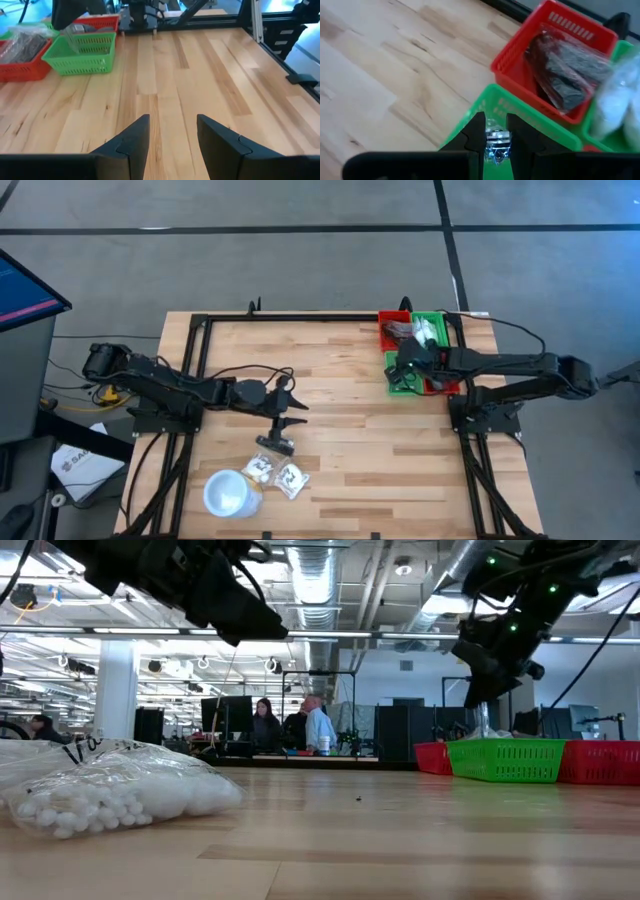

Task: Pick & Place Travel size toiletries
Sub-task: Put the silver nail cutter into the bottom green bin

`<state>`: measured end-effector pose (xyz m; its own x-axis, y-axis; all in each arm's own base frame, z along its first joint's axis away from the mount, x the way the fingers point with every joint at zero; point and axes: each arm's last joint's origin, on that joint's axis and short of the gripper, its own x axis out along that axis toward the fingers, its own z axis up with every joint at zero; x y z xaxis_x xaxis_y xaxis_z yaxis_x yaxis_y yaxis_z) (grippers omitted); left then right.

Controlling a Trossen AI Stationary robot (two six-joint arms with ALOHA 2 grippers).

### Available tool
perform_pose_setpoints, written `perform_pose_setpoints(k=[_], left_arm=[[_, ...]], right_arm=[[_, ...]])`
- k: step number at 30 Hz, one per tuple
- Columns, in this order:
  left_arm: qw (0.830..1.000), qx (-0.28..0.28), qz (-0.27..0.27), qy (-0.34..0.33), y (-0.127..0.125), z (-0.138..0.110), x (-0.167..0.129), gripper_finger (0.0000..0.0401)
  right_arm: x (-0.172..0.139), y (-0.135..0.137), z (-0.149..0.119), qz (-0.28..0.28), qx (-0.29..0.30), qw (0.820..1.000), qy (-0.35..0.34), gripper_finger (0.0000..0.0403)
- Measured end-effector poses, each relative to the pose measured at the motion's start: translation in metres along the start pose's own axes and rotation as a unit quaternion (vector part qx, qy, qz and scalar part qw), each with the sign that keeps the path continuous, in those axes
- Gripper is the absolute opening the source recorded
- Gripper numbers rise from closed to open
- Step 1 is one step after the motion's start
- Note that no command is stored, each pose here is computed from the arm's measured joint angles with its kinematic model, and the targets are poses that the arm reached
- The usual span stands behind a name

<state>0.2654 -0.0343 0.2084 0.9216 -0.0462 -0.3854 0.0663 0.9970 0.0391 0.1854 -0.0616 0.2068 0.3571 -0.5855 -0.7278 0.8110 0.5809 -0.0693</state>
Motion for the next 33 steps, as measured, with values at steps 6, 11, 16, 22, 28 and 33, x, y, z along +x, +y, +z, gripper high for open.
perform_pose_setpoints(k=[6,11,16,22,28,33], left_arm=[[1.000,-0.005,0.000,0.021,0.000,-0.004,0.000,0.0153],[1.000,-0.005,0.000,0.023,0.000,-0.005,0.000,0.0153],[1.000,-0.005,0.001,0.023,0.000,-0.005,0.000,0.0153],[1.000,-0.005,0.001,0.023,0.000,-0.005,0.000,0.0153],[1.000,-0.005,0.001,0.025,0.000,-0.005,0.000,0.0153],[0.998,-0.003,0.001,0.060,0.000,-0.012,-0.001,0.0153]], right_arm=[[0.011,-0.003,-0.009,0.012,0.020,0.999,-0.030,0.0045],[0.018,-0.007,-0.011,-0.002,0.025,0.999,-0.028,0.0047],[0.021,-0.009,-0.009,-0.017,0.032,0.999,-0.035,0.0095],[0.027,-0.008,-0.012,-0.025,0.020,0.999,-0.020,0.0133],[0.031,-0.006,-0.013,-0.029,0.011,0.999,-0.013,0.0141],[0.030,-0.004,-0.012,-0.023,0.002,1.000,-0.019,0.0133]])
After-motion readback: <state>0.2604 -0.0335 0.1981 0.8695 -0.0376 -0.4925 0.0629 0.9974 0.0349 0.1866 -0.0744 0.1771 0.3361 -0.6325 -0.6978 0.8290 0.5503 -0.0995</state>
